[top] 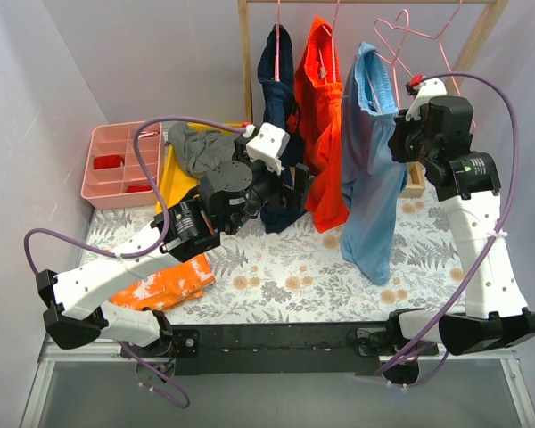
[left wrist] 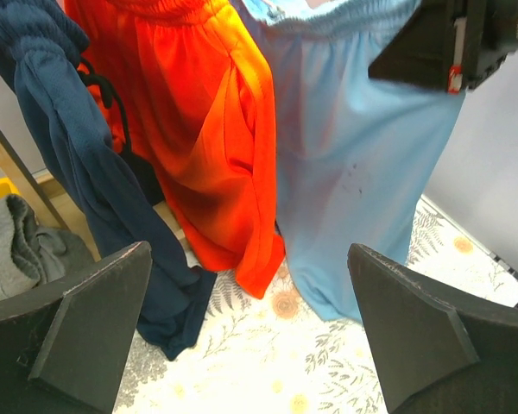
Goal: Place the shorts on the hanger
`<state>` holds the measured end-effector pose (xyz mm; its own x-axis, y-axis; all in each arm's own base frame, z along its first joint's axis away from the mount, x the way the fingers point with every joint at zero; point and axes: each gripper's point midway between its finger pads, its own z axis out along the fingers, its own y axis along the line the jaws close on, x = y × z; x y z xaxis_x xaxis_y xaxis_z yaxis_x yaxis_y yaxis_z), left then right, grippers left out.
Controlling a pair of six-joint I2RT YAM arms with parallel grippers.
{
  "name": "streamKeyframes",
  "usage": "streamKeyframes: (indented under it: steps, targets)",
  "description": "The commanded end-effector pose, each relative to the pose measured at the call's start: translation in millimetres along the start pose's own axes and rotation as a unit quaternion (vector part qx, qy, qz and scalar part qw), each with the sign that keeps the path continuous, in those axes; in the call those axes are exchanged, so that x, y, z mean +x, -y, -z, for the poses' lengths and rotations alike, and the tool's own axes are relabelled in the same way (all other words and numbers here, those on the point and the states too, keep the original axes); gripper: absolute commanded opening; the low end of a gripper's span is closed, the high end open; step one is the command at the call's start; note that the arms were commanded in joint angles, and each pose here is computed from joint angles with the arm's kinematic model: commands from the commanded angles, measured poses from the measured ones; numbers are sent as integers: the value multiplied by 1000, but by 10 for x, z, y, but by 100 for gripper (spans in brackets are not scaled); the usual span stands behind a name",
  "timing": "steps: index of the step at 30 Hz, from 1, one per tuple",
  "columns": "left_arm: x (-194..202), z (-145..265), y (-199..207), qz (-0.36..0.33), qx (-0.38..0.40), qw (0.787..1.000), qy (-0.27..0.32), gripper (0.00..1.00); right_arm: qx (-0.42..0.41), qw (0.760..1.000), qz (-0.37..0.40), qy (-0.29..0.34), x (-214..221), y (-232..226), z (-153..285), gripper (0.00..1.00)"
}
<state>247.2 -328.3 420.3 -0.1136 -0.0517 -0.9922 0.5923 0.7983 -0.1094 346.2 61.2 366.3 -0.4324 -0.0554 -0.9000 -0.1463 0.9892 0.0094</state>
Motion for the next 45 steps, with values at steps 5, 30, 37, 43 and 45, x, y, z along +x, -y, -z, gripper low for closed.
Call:
streamKeyframes:
  steps: [5, 30, 37, 43, 45]
  targets:
    - [-183, 154, -42, 5, 5, 1000, 12, 98, -43, 986, -4, 160, -1076, -129, 240, 1]
    - [-111, 173, -12, 24, 15, 1000, 11, 98, -20, 994, -29, 105, -1094, -75, -469, 1]
    - [142, 188, -59, 21, 6, 1000, -19, 98, -4, 995, -61, 80, -895, -39, -355, 34]
    - [335, 234, -110, 33, -4, 999, -40, 98, -19, 994, -77, 80, -821, -93, -3, 67]
    - [400, 243, -130, 39, -8, 998, -48, 98, -29, 993, -81, 79, -749, -124, 156, 70]
